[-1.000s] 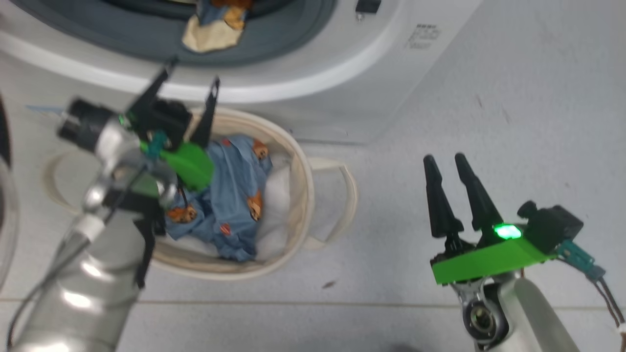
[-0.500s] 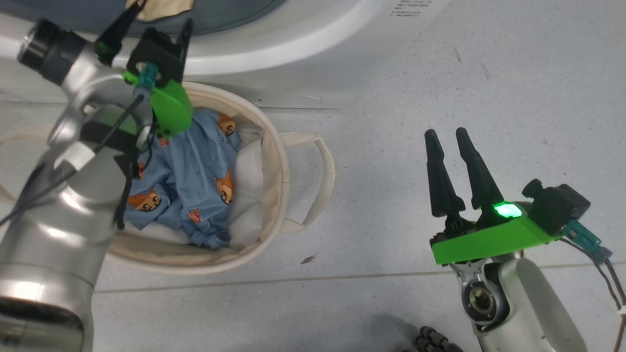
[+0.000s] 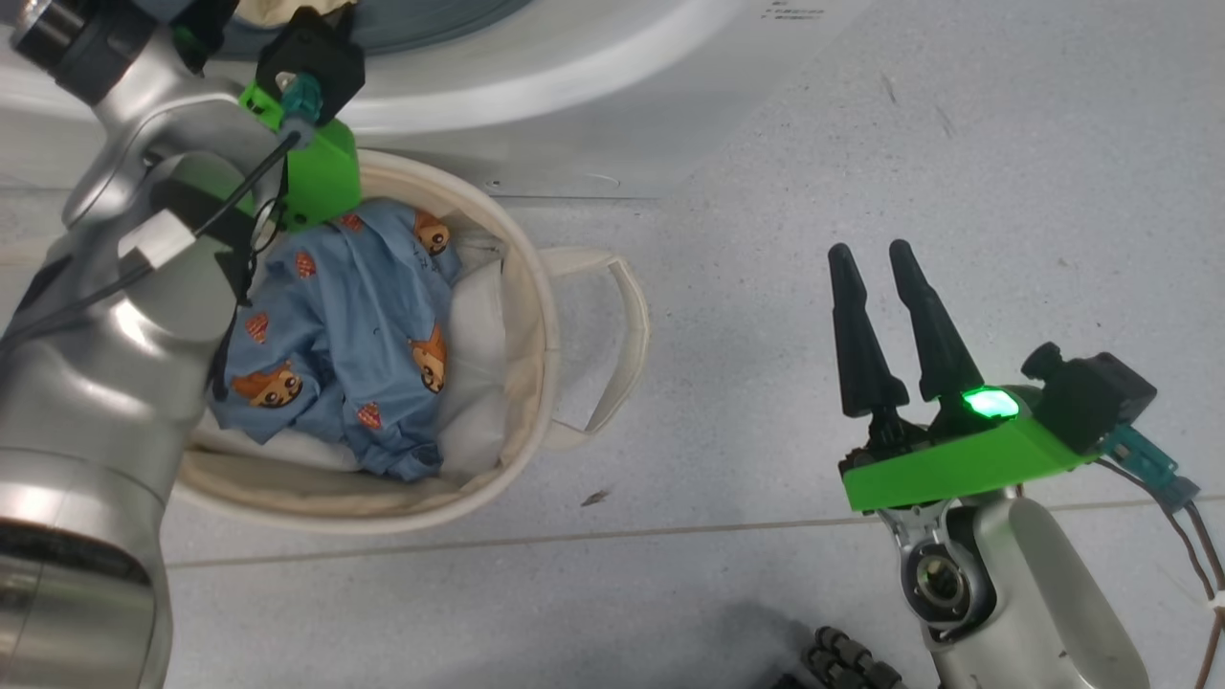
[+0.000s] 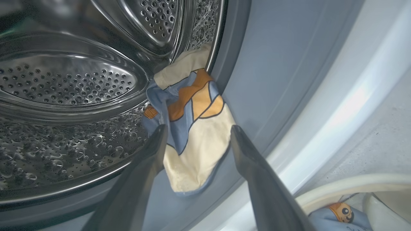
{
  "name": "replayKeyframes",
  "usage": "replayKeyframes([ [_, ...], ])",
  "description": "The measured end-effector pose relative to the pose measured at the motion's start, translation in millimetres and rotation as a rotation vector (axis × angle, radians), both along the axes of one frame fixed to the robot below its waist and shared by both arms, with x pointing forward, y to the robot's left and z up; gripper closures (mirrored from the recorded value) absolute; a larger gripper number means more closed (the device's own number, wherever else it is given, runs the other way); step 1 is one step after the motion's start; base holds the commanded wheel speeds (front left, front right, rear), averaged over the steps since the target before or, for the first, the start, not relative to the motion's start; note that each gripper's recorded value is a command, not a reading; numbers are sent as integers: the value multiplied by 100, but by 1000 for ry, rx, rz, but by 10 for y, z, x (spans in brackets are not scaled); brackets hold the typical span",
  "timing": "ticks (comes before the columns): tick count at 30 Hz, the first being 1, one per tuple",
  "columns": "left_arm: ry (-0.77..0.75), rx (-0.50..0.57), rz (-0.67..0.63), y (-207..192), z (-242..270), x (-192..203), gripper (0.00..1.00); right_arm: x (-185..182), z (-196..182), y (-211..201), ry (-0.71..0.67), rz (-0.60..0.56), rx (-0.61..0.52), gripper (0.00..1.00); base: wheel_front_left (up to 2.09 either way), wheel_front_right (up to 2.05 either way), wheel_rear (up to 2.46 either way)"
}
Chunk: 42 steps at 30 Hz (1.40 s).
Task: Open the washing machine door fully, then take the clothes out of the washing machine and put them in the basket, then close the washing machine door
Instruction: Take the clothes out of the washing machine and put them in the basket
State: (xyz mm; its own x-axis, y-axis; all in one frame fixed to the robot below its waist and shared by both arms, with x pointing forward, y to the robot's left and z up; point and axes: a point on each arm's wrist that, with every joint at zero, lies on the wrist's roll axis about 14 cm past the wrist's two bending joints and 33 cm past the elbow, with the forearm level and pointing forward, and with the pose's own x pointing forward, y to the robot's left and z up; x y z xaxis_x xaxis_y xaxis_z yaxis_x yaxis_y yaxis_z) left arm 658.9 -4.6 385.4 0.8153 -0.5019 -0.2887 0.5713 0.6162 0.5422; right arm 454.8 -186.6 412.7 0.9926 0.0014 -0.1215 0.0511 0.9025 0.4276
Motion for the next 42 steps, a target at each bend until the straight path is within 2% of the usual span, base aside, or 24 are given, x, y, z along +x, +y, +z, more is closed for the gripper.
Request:
replayKeyframes([
  [3,6,24,-3,11,-23,22,0,18,-7,9,-1,3,0,0,0,0,0],
  [8,1,129,-25,1,-49,90,0,36,-52,34,7,10,4,0,0,0,0],
  [21,14,174,-27,-82,-123,239,0,25,-192,70,43,22,5,0,0,0,0],
  [31,-19,141,-46,-248,-125,380,0,42,-290,53,66,20,7,0,0,0,0],
  [36,101,-17,5,-284,-201,365,0,34,-327,58,76,20,14,0,0,0,0],
  [37,144,-76,31,-284,-215,363,3,36,-331,67,77,22,15,0,0,0,0],
  [38,176,-115,46,-293,-234,353,13,36,-338,74,78,24,16,0,0,0,0],
  [39,193,-129,44,-318,-250,338,69,36,-345,81,80,26,17,0,0,0,0],
  [40,208,-141,41,-337,-267,324,89,36,-352,86,82,28,17,0,0,0,0],
  [41,222,-149,38,-357,-286,310,100,38,-358,89,82,29,17,0,0,0,0],
  [42,229,-159,32,-393,-291,297,100,40,-365,91,83,29,18,0,0,0,0],
])
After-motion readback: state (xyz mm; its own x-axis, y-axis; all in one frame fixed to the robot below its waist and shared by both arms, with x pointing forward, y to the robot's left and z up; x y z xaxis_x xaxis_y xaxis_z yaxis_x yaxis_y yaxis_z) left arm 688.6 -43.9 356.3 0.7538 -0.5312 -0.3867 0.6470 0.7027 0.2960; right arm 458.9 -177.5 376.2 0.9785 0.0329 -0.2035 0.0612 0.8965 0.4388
